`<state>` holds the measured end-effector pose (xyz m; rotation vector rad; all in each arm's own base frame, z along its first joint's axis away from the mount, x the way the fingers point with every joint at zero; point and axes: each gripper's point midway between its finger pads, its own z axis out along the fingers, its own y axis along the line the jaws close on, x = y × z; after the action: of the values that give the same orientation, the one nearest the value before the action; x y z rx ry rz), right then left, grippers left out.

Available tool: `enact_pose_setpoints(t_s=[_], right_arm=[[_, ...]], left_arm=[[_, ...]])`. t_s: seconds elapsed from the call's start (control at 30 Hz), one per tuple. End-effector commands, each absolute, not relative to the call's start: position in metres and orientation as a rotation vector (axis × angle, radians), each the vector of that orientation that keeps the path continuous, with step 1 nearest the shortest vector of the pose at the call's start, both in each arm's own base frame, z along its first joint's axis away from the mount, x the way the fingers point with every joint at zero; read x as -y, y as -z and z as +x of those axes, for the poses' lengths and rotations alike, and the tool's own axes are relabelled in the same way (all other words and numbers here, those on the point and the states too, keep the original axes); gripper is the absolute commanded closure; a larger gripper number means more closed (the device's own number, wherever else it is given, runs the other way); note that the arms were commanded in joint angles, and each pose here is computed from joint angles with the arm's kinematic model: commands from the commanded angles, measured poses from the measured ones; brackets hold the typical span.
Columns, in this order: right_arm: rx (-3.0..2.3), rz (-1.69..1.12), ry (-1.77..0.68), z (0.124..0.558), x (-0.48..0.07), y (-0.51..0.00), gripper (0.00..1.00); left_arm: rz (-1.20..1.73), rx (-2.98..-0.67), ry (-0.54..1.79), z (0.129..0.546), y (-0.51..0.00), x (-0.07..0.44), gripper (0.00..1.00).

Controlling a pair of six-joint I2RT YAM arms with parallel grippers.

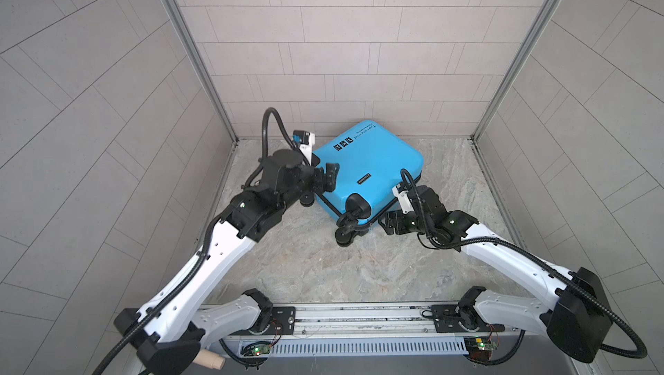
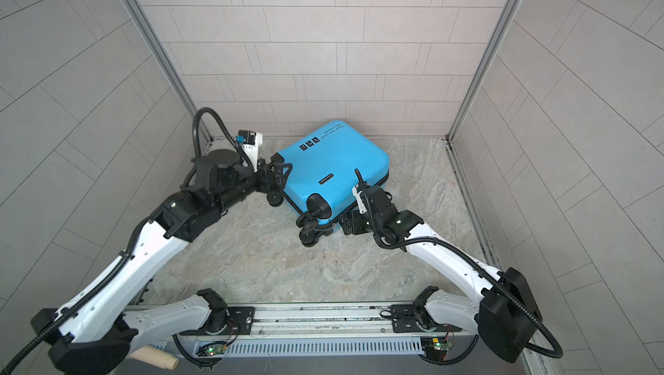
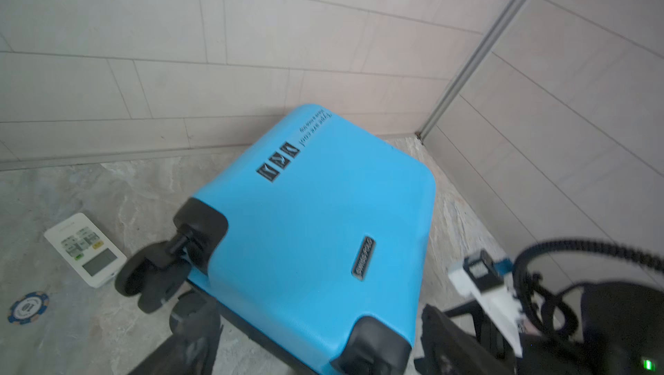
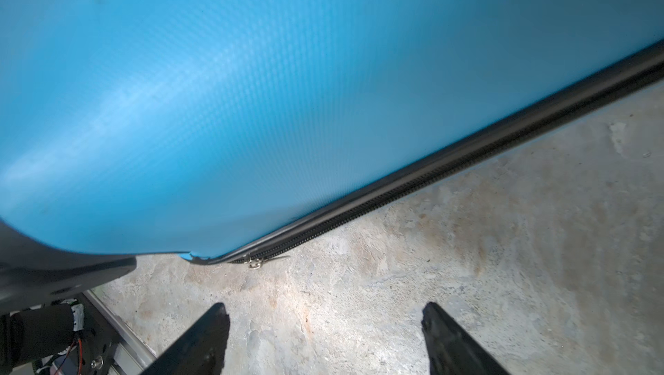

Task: Pack the luggage
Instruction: 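Grip the near caster with the left gripper while the right approaches the zipper pull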

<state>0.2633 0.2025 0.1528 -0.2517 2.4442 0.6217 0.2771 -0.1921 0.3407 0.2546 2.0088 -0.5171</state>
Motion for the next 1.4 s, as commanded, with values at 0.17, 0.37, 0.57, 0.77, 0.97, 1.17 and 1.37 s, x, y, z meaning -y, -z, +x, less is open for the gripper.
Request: enact_pose_setpoints(t_s=[0.17, 0.37, 0.57, 0.77, 0.97, 1.17, 1.37], right_arm=[[-2.44, -0.27, -0.553, 0.249, -0.179, -0.146, 0.11], [-2.454, -0.239, -0.581, 0.246, -0.18, -0.139, 0.11], [-2.443, -0.209, -0.595, 0.242, -0.177, -0.135, 0.1], [-2.446, -0.21, -0.612, 0.243, -0.179, -0.13, 0.12], [-2.428, -0.226, -0.658, 0.245, -0.188, -0.131, 0.18], [-2.355, -0.258, -0.753, 0.252, -0.204, -0.141, 0.25], [-2.274, -0.3, -0.784, 0.255, -0.213, -0.13, 0.28]], left_arm=[[0.526, -2.021, 0.523, 0.19, -0.248, 0.218, 0.07], [0.673, -2.044, 0.355, 0.192, -0.21, 0.237, 0.04], [0.679, -2.02, 0.26, 0.208, -0.197, 0.242, 0.01], [0.683, -2.014, 0.263, 0.218, -0.189, 0.251, 0.01], [0.633, -2.035, 0.261, 0.237, -0.183, 0.253, 0.01], [0.639, -2.053, 0.281, 0.248, -0.176, 0.26, 0.05], [0.651, -2.069, 0.3, 0.253, -0.171, 0.271, 0.17]])
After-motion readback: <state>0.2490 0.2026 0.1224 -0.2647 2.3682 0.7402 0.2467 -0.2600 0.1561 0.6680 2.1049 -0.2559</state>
